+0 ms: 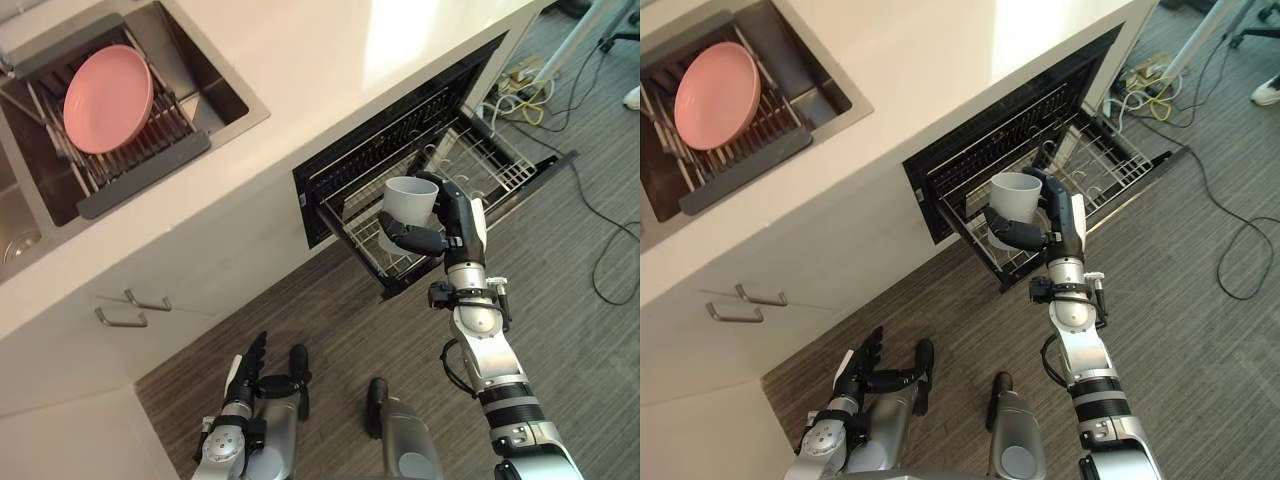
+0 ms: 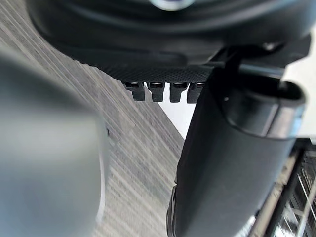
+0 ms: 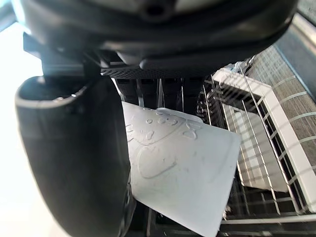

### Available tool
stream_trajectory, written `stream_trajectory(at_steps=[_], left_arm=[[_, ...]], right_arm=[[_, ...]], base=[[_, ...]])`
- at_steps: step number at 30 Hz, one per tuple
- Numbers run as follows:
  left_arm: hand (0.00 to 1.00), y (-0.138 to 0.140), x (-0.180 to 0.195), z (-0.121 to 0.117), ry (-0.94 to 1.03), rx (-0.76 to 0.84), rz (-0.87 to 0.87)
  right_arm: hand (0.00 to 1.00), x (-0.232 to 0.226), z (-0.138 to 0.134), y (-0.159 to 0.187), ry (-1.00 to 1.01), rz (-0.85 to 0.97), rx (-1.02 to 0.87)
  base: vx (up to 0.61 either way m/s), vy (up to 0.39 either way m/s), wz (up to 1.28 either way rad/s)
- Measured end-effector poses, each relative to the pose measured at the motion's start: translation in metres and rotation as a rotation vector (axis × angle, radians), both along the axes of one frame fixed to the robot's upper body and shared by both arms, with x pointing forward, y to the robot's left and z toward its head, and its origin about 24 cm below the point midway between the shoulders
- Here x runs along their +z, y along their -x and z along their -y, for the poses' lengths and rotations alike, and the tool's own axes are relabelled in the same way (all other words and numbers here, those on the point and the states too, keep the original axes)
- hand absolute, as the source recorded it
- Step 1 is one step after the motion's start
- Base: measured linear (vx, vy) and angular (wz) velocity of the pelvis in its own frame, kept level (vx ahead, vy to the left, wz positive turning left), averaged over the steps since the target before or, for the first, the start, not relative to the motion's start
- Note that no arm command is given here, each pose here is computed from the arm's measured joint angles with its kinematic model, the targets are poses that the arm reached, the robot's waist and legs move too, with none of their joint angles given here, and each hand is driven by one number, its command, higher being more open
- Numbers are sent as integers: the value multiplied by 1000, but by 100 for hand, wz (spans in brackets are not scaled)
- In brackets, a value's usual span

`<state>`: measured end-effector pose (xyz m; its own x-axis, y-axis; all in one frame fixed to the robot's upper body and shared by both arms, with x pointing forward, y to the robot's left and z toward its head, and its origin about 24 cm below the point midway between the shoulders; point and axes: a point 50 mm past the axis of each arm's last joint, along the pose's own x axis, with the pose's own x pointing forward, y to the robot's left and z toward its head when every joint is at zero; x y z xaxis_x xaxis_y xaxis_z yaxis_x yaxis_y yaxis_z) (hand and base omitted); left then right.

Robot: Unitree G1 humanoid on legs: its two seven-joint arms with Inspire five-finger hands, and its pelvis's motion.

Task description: Walk over to the sink, pick up the cup, carry it to the dishwasher, place the cup inside the dishwasher, then close the dishwasher door

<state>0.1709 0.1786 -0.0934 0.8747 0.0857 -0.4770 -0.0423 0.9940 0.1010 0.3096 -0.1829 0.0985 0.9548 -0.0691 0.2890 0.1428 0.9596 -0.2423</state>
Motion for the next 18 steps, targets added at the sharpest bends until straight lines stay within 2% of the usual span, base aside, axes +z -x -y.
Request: stream_trajectory(at_steps=[9,18], left_arm=[[100,-14,6,-5,-15,43,49],[100,-28,15,-3,-13,55,104]], right_arm=[[0,31,-4,-28,125,58,-7],[0,52,9,-56,246,32,-93]], base=[[45,-13,10],[3,1,5]])
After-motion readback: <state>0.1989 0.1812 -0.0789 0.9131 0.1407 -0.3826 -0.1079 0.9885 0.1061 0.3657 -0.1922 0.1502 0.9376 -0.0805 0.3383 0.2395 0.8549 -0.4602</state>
